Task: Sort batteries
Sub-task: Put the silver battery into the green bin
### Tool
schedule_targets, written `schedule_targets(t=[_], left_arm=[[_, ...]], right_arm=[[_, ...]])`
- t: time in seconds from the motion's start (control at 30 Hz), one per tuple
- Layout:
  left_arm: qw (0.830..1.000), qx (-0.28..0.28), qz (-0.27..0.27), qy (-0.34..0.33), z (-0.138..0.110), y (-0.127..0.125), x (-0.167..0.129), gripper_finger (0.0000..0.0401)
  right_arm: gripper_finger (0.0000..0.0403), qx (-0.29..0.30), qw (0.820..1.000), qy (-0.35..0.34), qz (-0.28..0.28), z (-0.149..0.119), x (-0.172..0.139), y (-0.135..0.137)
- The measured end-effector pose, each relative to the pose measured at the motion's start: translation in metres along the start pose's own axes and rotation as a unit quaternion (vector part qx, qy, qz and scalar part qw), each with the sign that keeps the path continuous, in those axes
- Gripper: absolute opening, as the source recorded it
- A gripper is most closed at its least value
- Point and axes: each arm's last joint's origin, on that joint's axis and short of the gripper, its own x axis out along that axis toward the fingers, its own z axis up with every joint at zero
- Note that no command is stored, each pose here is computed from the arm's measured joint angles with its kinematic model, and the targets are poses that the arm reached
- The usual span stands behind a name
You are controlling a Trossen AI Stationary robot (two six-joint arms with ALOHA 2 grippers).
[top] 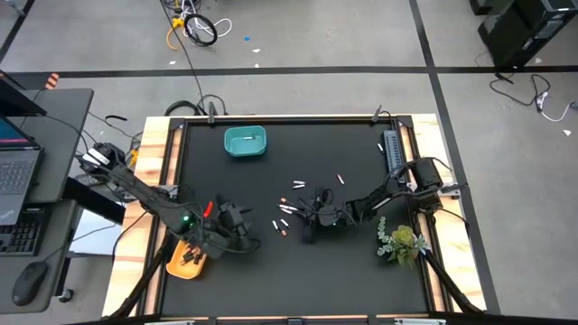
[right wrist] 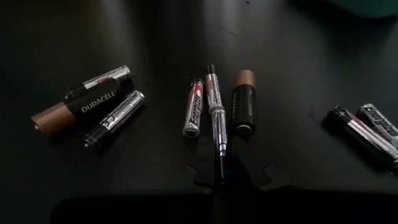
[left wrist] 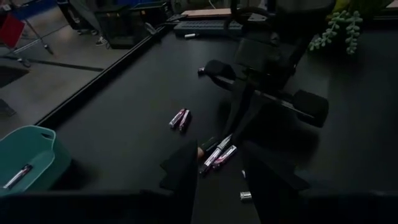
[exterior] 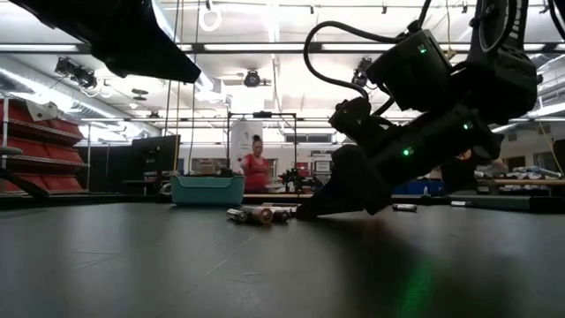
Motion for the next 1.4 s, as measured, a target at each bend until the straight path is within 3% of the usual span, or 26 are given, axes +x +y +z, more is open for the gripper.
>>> schedule_targets(t=[0.27, 0.53, 0.67, 0.83, 1.23, 1.4], left_arm=[[0.998, -0.040, -0.045, 0.014, 0.007, 0.003, 0.012, 0.0142], [0.997, -0.053, -0.046, 0.013, 0.008, 0.005, 0.040, 0.0142], [0.993, -0.070, -0.096, 0.021, 0.007, 0.005, 0.063, 0.0142], [0.987, -0.078, -0.139, -0.005, 0.005, -0.002, 0.083, 0.0142], [0.993, -0.036, -0.111, -0.022, 0.012, 0.002, 0.073, 0.0142], [0.994, -0.011, -0.108, -0.013, 0.005, 0.004, 0.073, 0.0142]], right_arm=[[0.0019, -0.054, 0.998, 0.009, -0.002, 0.014, -0.017, 0.002], [0.0019, -0.095, 0.995, -0.026, -0.028, 0.041, -0.051, 0.012], [0.0019, -0.114, 0.991, -0.054, -0.034, 0.052, -0.065, 0.019], [0.0019, -0.139, 0.984, -0.075, -0.087, 0.056, -0.075, 0.023], [0.0019, -0.120, 0.977, -0.156, -0.082, 0.084, -0.068, 0.008], [0.0019, -0.104, 0.980, -0.156, -0.067, 0.111, -0.053, -0.006]])
